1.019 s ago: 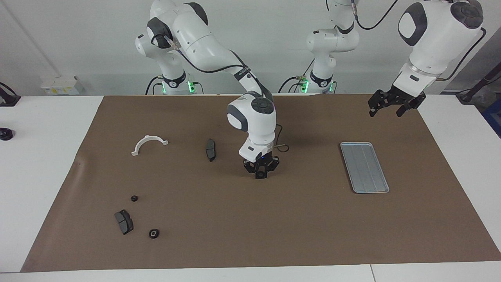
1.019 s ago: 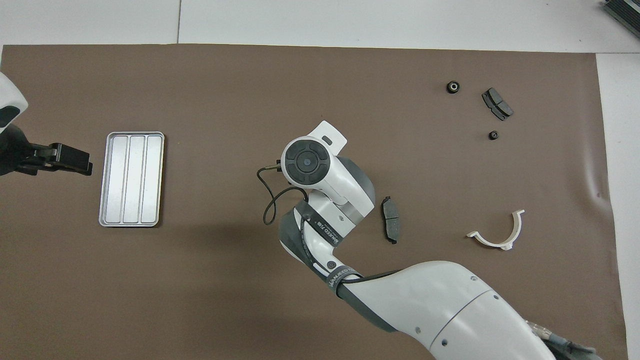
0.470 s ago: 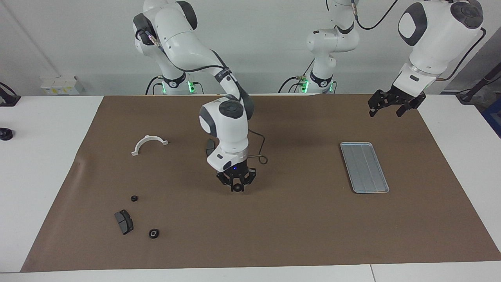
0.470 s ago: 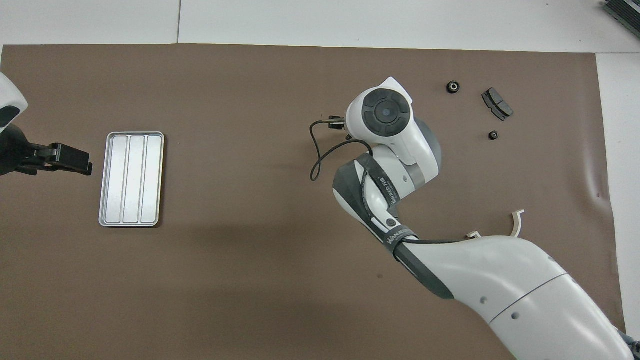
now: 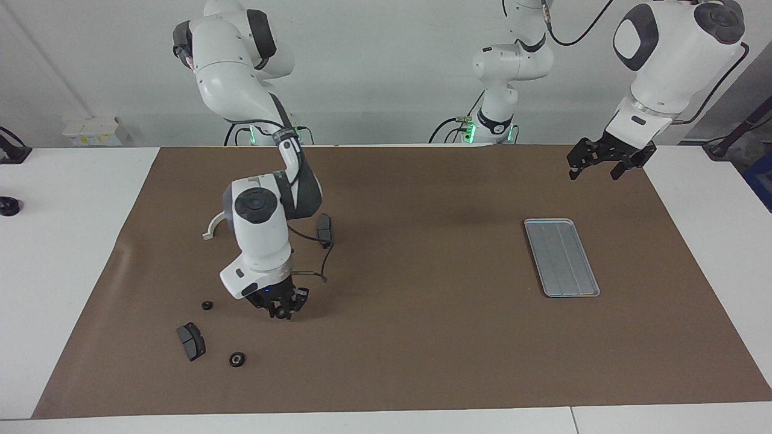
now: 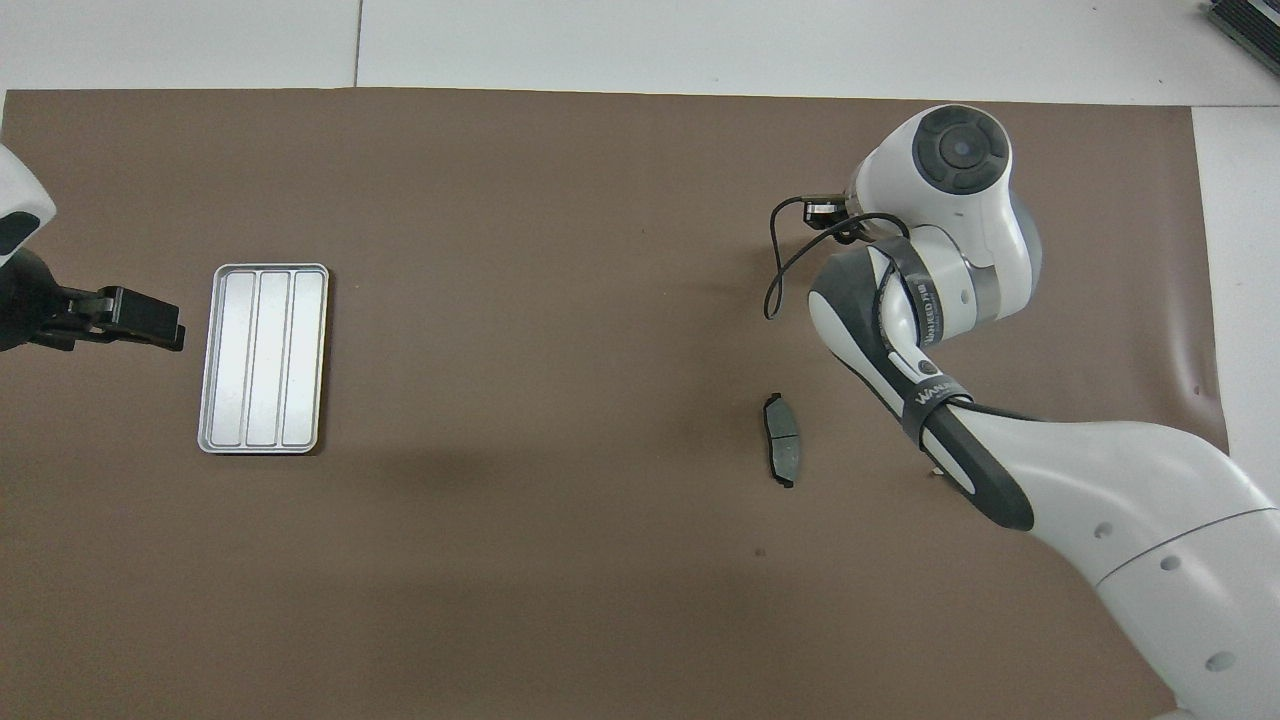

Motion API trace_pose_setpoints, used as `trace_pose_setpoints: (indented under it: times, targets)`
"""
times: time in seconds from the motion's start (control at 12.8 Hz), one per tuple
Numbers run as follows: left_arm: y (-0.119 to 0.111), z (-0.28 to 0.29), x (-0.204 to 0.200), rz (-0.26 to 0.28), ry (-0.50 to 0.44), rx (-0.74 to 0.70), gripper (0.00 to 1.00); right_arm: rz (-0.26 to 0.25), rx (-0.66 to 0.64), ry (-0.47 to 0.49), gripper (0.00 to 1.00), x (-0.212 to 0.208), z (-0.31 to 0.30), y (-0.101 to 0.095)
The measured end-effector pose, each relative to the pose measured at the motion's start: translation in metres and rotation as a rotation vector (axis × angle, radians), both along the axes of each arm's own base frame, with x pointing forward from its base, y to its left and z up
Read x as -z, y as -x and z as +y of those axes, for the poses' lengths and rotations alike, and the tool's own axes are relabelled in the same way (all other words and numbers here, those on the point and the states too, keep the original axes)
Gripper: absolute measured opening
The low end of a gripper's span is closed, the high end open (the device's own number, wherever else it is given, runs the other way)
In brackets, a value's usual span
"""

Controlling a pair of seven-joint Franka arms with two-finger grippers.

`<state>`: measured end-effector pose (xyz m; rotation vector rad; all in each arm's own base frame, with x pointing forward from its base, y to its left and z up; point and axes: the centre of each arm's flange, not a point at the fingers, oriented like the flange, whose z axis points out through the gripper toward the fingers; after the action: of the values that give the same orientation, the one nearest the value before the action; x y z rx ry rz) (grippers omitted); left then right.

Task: Place bearing gear from tray to pile
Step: 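Carry the gear to the other gears and open the right gripper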

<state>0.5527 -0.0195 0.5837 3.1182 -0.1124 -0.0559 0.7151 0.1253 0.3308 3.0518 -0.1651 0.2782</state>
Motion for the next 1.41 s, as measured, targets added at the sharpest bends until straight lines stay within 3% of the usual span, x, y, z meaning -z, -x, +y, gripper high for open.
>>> trace_pose_setpoints:
  times: [0.31,0.55,0.78,1.02,1.41]
  targets:
    - [0.0,0.0,0.0,0.0,0.0,0.0,1.0,0.034,0.012,0.006,0.36,0.012,-0.015,0.003]
    - [0.0,0.0,0.0,0.0,0.0,0.0,1.0,0.074,0.013,0.015,0.65,0.017,-0.015,0.007]
    - [0.0,0.0,0.0,0.0,0.0,0.0,1.0,0.076,0.019,0.022,0.99,-0.003,-0.016,0.009]
    - [0.0,0.0,0.0,0.0,0.0,0.0,1.0,0.066,0.039,0.012,1.0,-0.075,-0.015,0.022]
    - [0.0,0.0,0.0,0.0,0.0,0.0,1.0,0.072,0.056,-0.007,1.0,-0.19,-0.014,0.068]
